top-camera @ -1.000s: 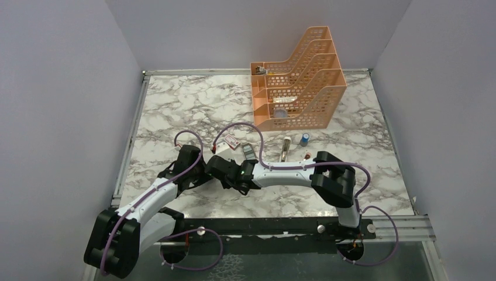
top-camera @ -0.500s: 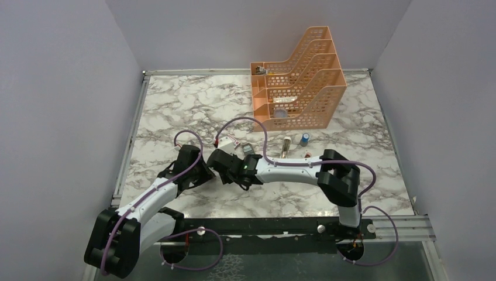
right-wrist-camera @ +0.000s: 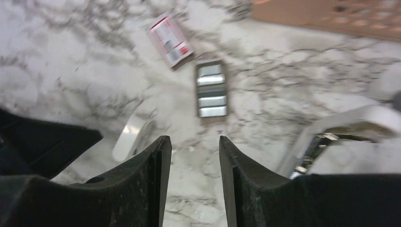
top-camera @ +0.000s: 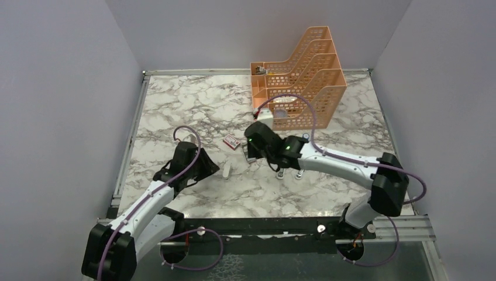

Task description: Load the staples into the stapler

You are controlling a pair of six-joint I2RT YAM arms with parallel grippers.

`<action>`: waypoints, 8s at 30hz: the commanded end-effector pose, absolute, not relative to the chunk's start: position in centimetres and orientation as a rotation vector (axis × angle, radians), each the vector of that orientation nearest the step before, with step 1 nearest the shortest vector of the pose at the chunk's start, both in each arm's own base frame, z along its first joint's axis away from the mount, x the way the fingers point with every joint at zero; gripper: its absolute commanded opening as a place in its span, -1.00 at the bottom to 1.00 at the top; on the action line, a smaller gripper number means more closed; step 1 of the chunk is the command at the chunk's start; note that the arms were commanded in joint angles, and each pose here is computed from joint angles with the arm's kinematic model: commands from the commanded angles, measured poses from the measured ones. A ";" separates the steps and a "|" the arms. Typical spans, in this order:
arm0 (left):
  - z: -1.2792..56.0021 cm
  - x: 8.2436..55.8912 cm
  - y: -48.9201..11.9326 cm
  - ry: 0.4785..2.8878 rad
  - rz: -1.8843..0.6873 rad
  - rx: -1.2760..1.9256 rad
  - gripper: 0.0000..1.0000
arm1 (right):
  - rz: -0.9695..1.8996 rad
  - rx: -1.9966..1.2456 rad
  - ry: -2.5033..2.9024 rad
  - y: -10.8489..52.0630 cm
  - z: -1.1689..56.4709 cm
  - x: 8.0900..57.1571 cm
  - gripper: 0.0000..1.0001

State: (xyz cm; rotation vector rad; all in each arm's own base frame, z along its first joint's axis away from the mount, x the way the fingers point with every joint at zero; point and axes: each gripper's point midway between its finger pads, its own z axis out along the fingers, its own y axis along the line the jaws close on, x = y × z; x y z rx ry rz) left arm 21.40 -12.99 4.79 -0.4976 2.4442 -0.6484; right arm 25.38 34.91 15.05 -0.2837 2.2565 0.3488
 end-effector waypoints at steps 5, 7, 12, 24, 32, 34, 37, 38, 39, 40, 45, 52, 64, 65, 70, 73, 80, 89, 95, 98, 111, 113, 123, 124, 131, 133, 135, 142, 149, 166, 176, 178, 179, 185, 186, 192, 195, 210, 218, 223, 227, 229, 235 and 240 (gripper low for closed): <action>15.2 23.8 -16.7 2.207 -0.917 -0.197 0.54 | 0.142 -0.054 2.183 23.0 19.4 30.9 0.40; 16.5 23.8 -17.4 2.181 -0.965 -0.157 0.67 | 0.101 -0.016 2.201 21.1 19.0 31.9 0.50; 16.9 24.2 -19.5 2.181 -1.045 -0.105 0.98 | 0.071 0.033 2.263 18.9 16.7 33.8 0.54; 12.4 24.7 -26.9 2.348 -1.052 0.024 0.41 | 0.126 0.005 2.390 19.5 12.1 34.0 0.17; 8.1 23.8 -31.6 2.418 -1.211 0.074 0.26 | 0.156 -0.037 2.420 19.3 11.5 32.5 0.01; 7.5 23.4 -32.5 2.433 -1.233 0.082 0.19 | 0.154 -0.038 2.421 19.1 11.4 32.3 -0.08; 6.9 23.4 -33.6 2.441 -1.219 0.112 0.01 | 0.173 -0.047 2.424 19.2 11.5 31.9 -0.18; 6.8 23.4 -33.9 2.442 -1.218 0.123 -0.04 | 0.180 -0.050 2.427 19.2 11.5 31.8 -0.21; 6.7 23.3 -34.1 2.447 -1.217 0.132 -0.08 | 0.186 -0.052 2.425 19.3 11.6 31.7 -0.23; 6.5 23.3 -34.3 2.450 -1.213 0.133 -0.12 | 0.189 -0.053 2.422 19.3 11.7 31.7 -0.24; 5.4 22.9 -35.6 2.482 -1.218 0.165 -0.22 | 0.207 -0.072 2.416 19.5 11.9 31.6 -0.28; 4.5 21.7 -37.7 2.506 -1.240 0.247 -0.47 | 0.250 -0.098 2.417 20.0 11.8 31.2 -0.32; 1.9 20.5 -38.3 2.578 -1.208 0.267 -0.77 | 0.311 -0.142 2.401 20.5 12.4 30.6 -0.35; 1.5 20.4 -38.3 2.587 -1.200 0.261 -0.78 | 0.321 -0.146 2.407 20.6 12.4 30.4 -0.35; -0.8 20.2 -37.6 2.657 -1.138 0.192 -0.85 | 0.359 -0.167 2.426 20.8 12.9 29.1 -0.39; -1.7 20.3 -37.3 2.675 -1.105 0.165 -0.85 | 0.362 -0.189 2.436 21.1 12.6 28.0 -0.41; -3.0 20.9 -36.7 2.697 -1.019 0.131 -0.85 | 0.293 -0.192 2.456 21.1 10.6 26.0 -0.43; -3.4 21.0 -36.5 2.706 -1.002 0.103 -0.85 | 0.231 -0.174 2.450 21.0 9.9 24.1 -0.42; -2.9 21.1 -36.7 2.694 -1.023 0.095 -0.85 | 0.228 -0.209 2.527 21.3 7.7 21.8 -0.39; -2.5 21.2 -36.8 2.685 -1.027 0.092 -0.84 | 0.226 -0.224 2.569 21.3 6.4 20.7 -0.37; 0.1 22.0 -36.5 2.606 -1.027 0.083 -0.70 | 0.180 -0.249 2.662 21.5 2.9 19.0 -0.31; 0.6 22.1 -36.1 2.592 -1.013 0.076 -0.67 | 0.166 -0.240 2.673 21.4 2.5 18.9 -0.31; 1.8 23.4 -32.7 2.525 -0.826 -0.019 -0.63 | 0.135 -0.212 2.684 21.5 1.3 19.2 -0.31; 1.8 23.5 -32.4 2.526 -0.811 -0.025 -0.63 | 0.140 -0.212 2.682 21.7 1.3 19.3 -0.31; 2.2 24.2 -30.9 2.499 -0.754 -0.072 -0.59 | 0.090 -0.230 2.714 21.8 0.1 19.5 -0.29; 2.1 24.3 -30.5 2.495 -0.742 -0.088 -0.59 | 0.051 -0.235 2.733 21.5 -0.5 19.4 -0.29; 2.1 24.3 -30.1 2.494 -0.736 -0.098 -0.58 | 0.037 -0.239 2.741 21.5 -1.0 19.4 -0.29; 1.8 24.2 -29.4 2.503 -0.724 -0.108 -0.58 | 0.054 -0.232 2.693 22.3 0.9 20.6 -0.10; 2.0 24.2 -29.1 2.497 -0.720 -0.106 -0.58 | 0.098 -0.194 2.597 22.8 5.4 22.0 0.13; 7.8 24.9 -29.0 2.324 -0.800 -0.023 -0.46 | -0.067 0.020 2.362 16.7 12.9 24.7 0.32; 15.8 23.6 -30.6 2.097 -1.012 0.207 0.19 | -0.043 0.240 2.328 10.3 13.2 29.3 0.49; 16.7 22.7 -31.7 2.080 -1.101 0.253 0.35 | -0.025 0.270 2.359 10.1 12.0 29.5 0.52; 16.8 22.4 -32.2 2.077 -1.139 0.267 0.40 | -0.009 0.281 2.377 10.2 11.3 29.6 0.52; 18.4 22.6 -35.9 2.063 -1.259 0.341 0.47 | 0.015 0.327 2.454 10.6 8.3 29.3 0.43; 18.2 22.9 -36.4 2.072 -1.260 0.346 0.46 | 0.023 0.325 2.461 10.7 8.0 29.3 0.39; 16.2 25.0 -39.2 2.158 -1.246 0.326 0.34 | 0.057 0.302 2.492 11.2 6.7 29.0 0.11; 15.4 25.7 -40.6 2.191 -1.263 0.324 0.28 | 0.063 0.288 2.521 11.4 5.9 28.7 0.02; 9.7 26.8 -44.8 2.351 -1.240 0.411 -0.11 | -0.024 0.187 2.454 10.1 7.5 30.4 -0.23; 5.8 26.2 -45.2 2.464 -1.194 0.426 -0.36 | 0.013 0.182 2.409 10.3 8.0 31.8 -0.18; 4.6 24.9 -45.9 2.504 -1.215 0.466 -0.52 | 0.029 0.196 2.407 10.5 8.1 32.1 -0.05; 3.4 24.2 -45.6 2.537 -1.175 0.462 -0.54 | 0.024 0.211 2.416 10.4 8.0 31.8 0.02; 2.9 23.8 -45.6 2.550 -1.164 0.472 -0.54 | 0.035 0.214 2.418 10.5 8.1 31.7 -0.01; 1.4 23.0 -45.2 2.607 -1.098 0.494 -0.62 | 0.029 0.226 2.450 10.4 8.0 31.1 -0.16; 0.9 23.3 -44.0 2.632 -0.993 0.498 -0.67 | 0.044 0.227 2.453 10.6 8.0 31.1 -0.15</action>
